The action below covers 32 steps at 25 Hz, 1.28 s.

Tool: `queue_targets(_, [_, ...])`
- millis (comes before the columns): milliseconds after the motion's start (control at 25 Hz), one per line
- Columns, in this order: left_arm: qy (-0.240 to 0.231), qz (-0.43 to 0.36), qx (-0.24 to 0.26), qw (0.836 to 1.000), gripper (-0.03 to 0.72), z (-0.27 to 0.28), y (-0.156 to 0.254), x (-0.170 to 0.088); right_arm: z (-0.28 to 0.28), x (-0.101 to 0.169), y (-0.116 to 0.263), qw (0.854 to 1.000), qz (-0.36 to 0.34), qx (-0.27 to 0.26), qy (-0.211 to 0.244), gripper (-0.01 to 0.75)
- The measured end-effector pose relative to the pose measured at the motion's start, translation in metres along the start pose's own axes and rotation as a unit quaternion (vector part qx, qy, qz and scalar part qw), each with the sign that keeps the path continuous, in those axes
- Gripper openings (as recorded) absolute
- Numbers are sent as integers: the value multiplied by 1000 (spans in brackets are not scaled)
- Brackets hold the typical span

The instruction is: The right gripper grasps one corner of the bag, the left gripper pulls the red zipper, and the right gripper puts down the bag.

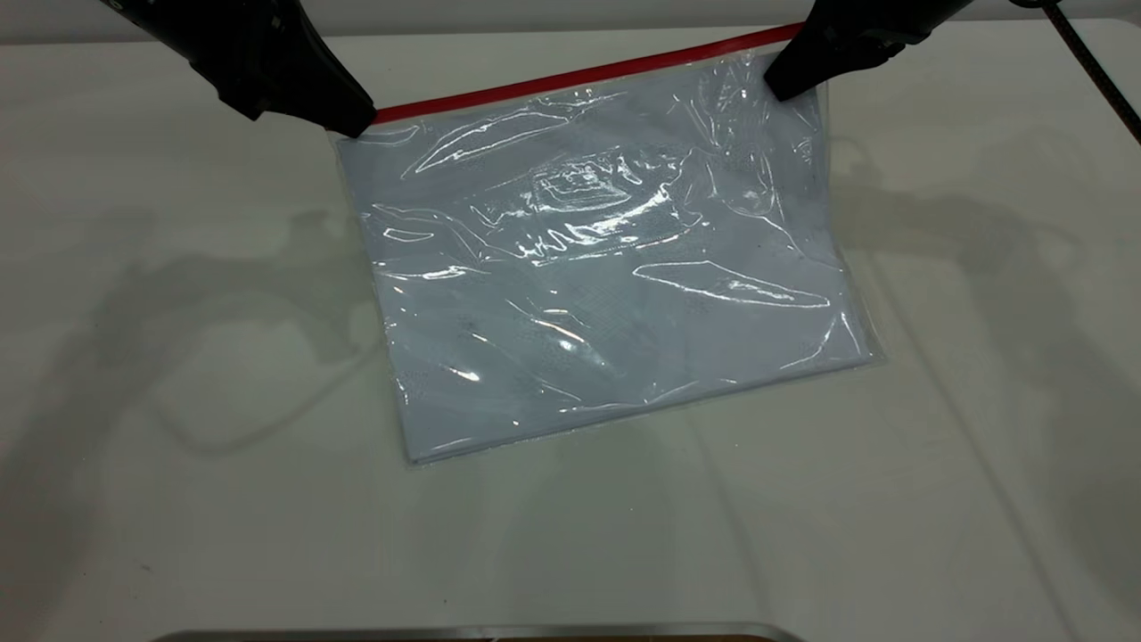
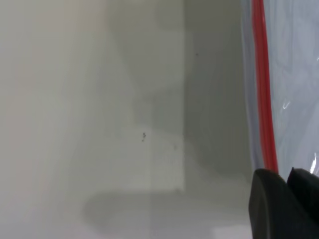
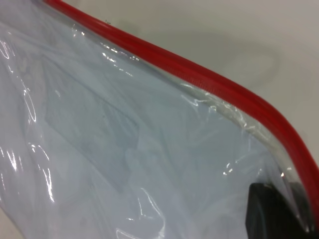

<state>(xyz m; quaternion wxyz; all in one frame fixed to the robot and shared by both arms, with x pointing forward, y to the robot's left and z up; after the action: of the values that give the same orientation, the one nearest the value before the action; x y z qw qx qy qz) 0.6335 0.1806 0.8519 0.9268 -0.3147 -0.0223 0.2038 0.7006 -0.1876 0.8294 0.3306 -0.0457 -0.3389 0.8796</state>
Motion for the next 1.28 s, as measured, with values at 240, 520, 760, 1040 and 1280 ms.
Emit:
queue_targets(240, [1, 28, 6, 1000, 300, 0, 2, 0, 2, -8, 1, 1000, -14, -1, 24, 349])
queue_targets(520, [-16, 66, -7, 998, 590, 17, -12, -1, 16, -10, -12, 999, -16, -15, 41, 660])
queue_targets(760, [-85, 73, -69, 991, 611, 97, -65, -15, 104, 10, -76, 993, 33, -72, 93, 645])
queue_targets(1040, [-191, 68, -130, 971, 590, 226, -108, -78, 250, 81, -125, 982, 30, -123, 143, 559])
queue_targets(1280, [-242, 140, -157, 947, 590, 299, -104, -141, 340, 160, -124, 979, 18, -151, 139, 554])
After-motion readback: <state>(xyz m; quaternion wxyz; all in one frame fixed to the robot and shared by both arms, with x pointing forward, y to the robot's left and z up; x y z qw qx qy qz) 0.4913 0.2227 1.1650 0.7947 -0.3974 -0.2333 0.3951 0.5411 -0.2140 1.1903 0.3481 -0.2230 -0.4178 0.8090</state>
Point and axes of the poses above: a point on each arm's last joint axis where the gripper is mounted, z pointing back along that axis away from the gripper, x along the wrist's bending axis when the last joint is at zero, y = z × x, the point moved 4 cm from there along -z, pointing out along that axis toward the gripper, and after that the axes turned 4 degrees about z, right-handed, at the moved point
